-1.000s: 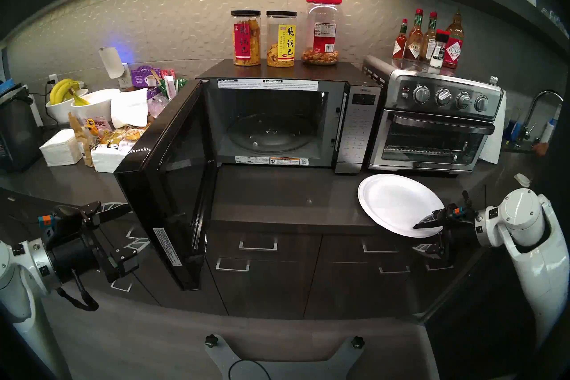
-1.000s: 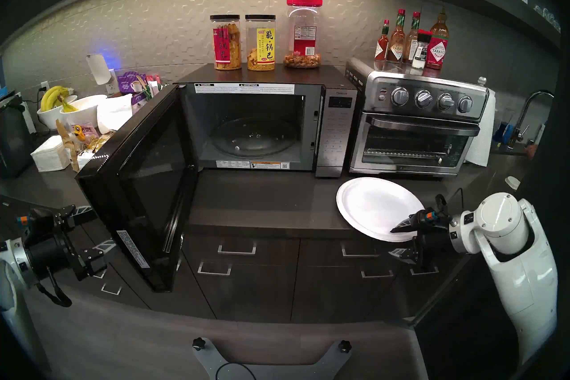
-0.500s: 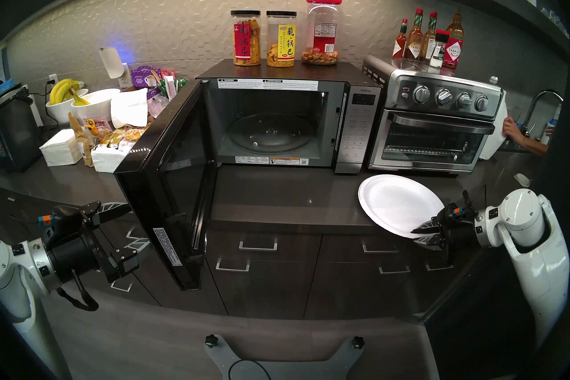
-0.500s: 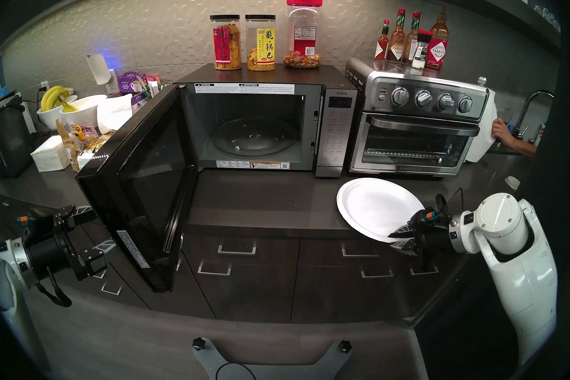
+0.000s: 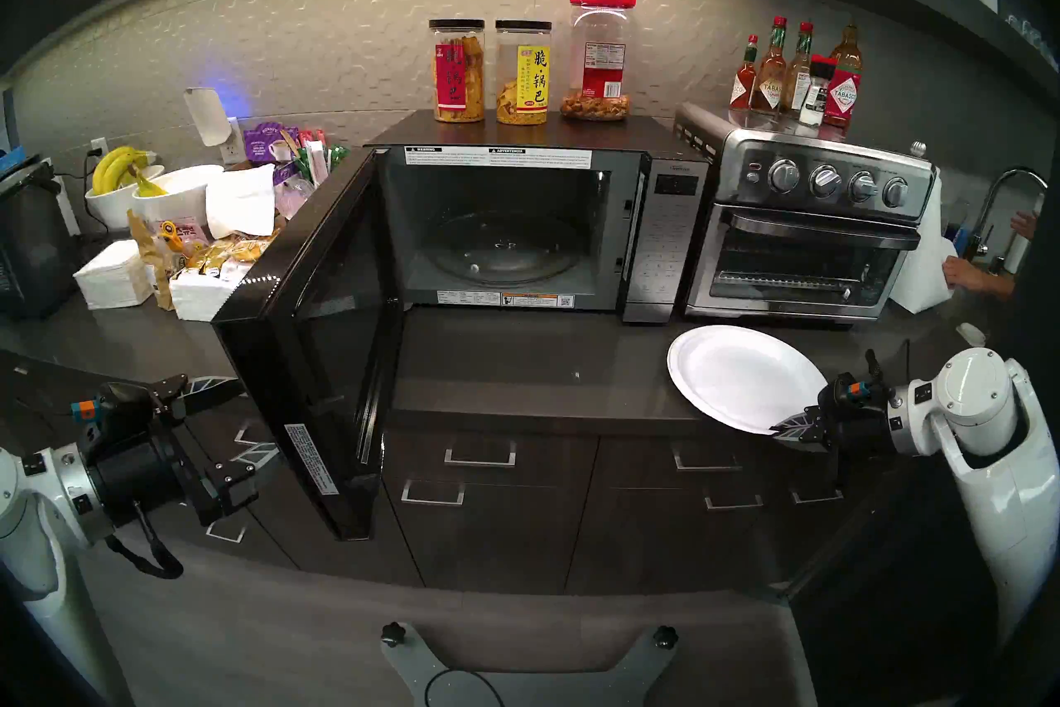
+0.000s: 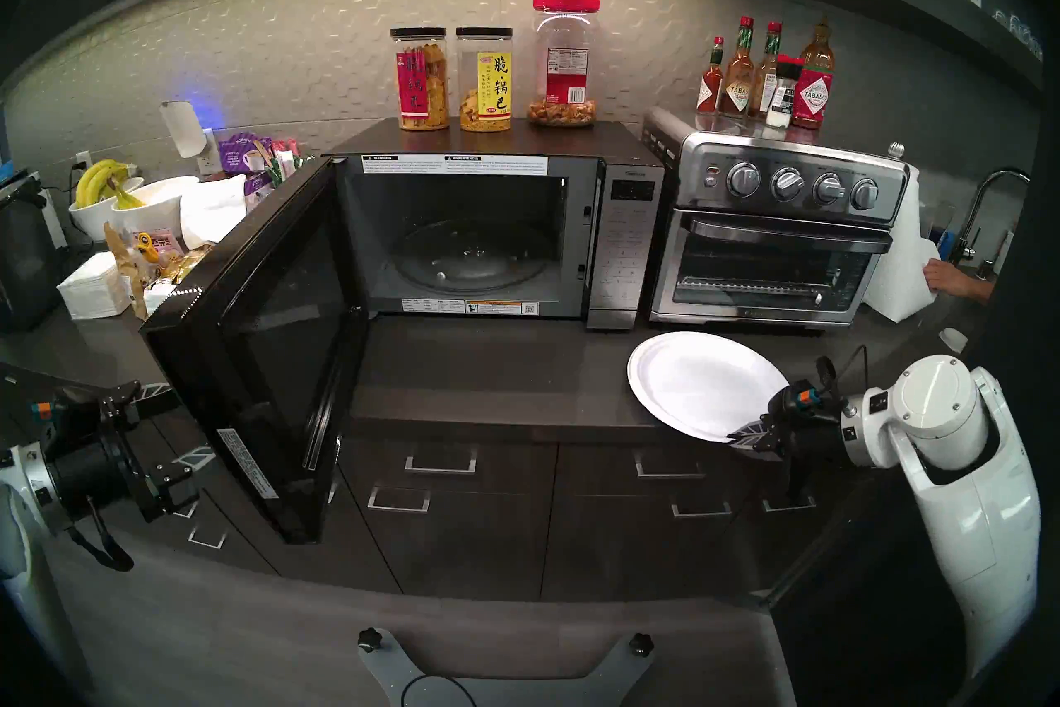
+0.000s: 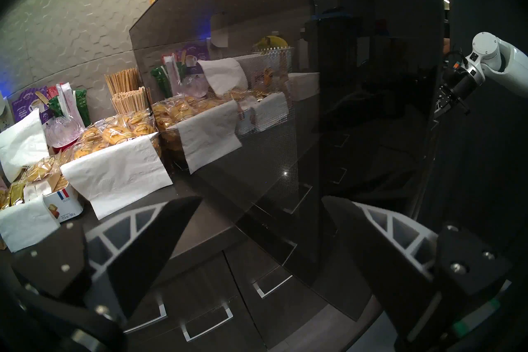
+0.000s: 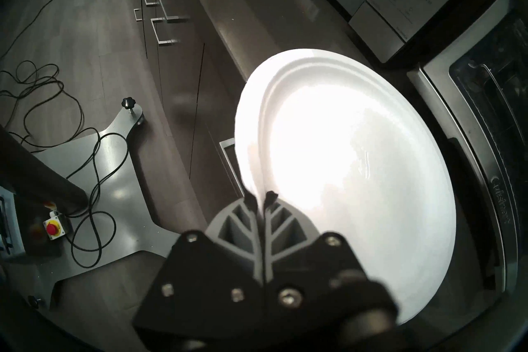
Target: Open the microwave, put the plate inside, and close the door
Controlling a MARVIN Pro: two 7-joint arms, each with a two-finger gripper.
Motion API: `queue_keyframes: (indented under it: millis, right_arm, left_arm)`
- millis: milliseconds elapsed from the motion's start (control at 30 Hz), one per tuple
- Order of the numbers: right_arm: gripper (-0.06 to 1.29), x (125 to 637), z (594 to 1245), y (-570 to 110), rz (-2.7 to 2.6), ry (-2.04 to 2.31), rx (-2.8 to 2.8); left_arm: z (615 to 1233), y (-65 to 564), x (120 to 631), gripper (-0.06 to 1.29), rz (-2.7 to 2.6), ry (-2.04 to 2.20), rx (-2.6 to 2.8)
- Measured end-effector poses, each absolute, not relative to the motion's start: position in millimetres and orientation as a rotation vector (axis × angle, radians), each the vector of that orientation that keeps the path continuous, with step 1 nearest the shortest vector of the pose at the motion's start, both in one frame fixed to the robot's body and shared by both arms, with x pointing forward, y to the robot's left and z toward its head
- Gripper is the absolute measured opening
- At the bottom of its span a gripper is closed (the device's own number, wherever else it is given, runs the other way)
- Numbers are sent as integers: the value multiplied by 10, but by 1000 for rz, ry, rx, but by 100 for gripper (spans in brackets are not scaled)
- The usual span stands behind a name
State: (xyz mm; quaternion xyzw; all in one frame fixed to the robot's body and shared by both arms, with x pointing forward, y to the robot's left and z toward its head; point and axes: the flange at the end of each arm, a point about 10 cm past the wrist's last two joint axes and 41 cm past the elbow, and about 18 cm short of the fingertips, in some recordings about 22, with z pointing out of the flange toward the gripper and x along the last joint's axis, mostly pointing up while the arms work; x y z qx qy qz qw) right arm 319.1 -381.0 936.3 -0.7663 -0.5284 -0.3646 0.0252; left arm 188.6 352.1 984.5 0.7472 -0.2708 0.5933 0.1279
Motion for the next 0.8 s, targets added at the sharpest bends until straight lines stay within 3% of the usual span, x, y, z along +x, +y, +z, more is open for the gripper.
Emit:
queue_keyframes:
  millis: [800]
  right_arm:
    - [-3,2939,9614,-3846,-1193,-1687,-2243]
  left_arm:
    - [9845,3521,1886,124,1726,-788,2174]
